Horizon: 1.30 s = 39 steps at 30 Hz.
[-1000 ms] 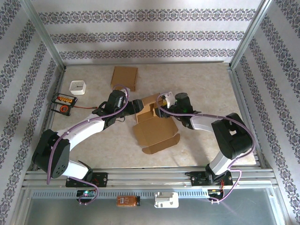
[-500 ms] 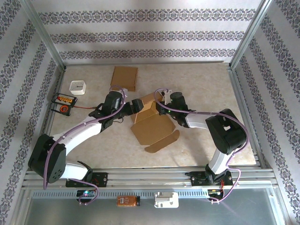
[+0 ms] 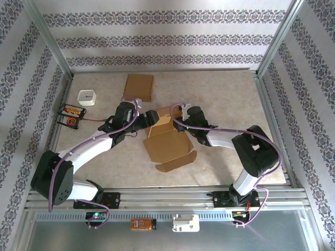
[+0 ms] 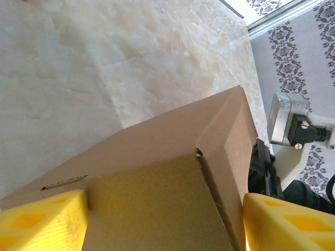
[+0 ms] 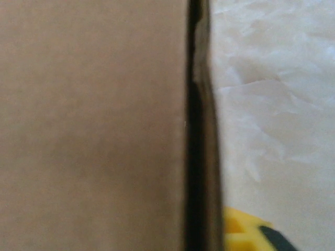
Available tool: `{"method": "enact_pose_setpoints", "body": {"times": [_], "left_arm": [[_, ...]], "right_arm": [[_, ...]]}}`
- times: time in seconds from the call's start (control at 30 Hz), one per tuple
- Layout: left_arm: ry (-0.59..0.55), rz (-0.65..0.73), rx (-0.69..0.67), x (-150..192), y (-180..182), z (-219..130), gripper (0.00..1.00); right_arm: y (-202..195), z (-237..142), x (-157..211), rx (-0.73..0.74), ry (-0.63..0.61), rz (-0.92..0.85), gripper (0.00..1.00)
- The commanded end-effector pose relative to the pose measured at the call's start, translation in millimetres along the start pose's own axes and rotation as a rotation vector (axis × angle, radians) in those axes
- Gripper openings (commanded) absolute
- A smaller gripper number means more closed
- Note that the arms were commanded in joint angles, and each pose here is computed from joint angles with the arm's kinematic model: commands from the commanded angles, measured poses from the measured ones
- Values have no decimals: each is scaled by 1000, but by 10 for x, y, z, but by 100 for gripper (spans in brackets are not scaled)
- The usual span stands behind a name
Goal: Fold the paper box
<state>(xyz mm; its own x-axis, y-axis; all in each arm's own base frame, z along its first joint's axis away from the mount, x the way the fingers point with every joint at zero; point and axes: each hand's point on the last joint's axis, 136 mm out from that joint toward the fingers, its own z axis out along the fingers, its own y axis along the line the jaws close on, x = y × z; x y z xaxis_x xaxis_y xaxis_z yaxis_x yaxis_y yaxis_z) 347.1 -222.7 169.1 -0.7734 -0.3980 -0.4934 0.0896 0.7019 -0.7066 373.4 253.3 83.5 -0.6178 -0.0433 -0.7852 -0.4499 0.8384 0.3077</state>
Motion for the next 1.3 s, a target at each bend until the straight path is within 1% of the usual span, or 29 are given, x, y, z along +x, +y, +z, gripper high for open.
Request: {"method": "enact_pose_setpoints", "body": {"times": [0.0,0.07,0.17,0.33,0.47,0.53,0.6,0.67,0.73,0.8,0.87,1.03,1.13,1.2,1.27], "left_arm": [[31,-45,4,65,85,85,74],[37,-43,9,61,66,100,74],[41,-45,11,70,66,103,75],[39,-43,9,92,81,72,75],[20,-32,16,61,56,7,77],[-40,-12,42,-34,-23,-110,80],[-156,1,78,-190,-116,-327,83],[-293,18,79,-366,-158,-624,86],[-398,56,61,-490,-179,-905,88],[-475,96,26,-570,-165,-1133,89],[-523,141,-18,-606,-126,-1305,89],[-551,253,-104,-597,-31,-1480,92],[-553,307,-103,-578,-53,-1530,93],[-556,347,-87,-563,-99,-1563,94],[-562,400,-64,-551,-166,-1607,94]], "right_arm": [[56,102,179,-11,29,-14,31],[71,205,108,-19,-11,-4,34],[131,328,17,-43,-61,-32,34],[72,402,-61,-7,-120,-31,26],[35,382,-28,11,-130,-39,15],[81,310,-37,-7,-134,-56,10],[170,182,-104,-42,-151,-82,6],[295,-19,-230,-81,-171,-132,5],[443,-207,-364,-128,-174,-212,5],[615,-367,-430,-191,-111,-328,7],[728,-588,-532,-204,-40,-452,7],[893,-1100,-794,-180,50,-713,7],[987,-1341,-886,-166,80,-856,7],[1056,-1478,-863,-155,119,-1011,11],[1086,-1583,-785,-131,191,-1226,12]]}}
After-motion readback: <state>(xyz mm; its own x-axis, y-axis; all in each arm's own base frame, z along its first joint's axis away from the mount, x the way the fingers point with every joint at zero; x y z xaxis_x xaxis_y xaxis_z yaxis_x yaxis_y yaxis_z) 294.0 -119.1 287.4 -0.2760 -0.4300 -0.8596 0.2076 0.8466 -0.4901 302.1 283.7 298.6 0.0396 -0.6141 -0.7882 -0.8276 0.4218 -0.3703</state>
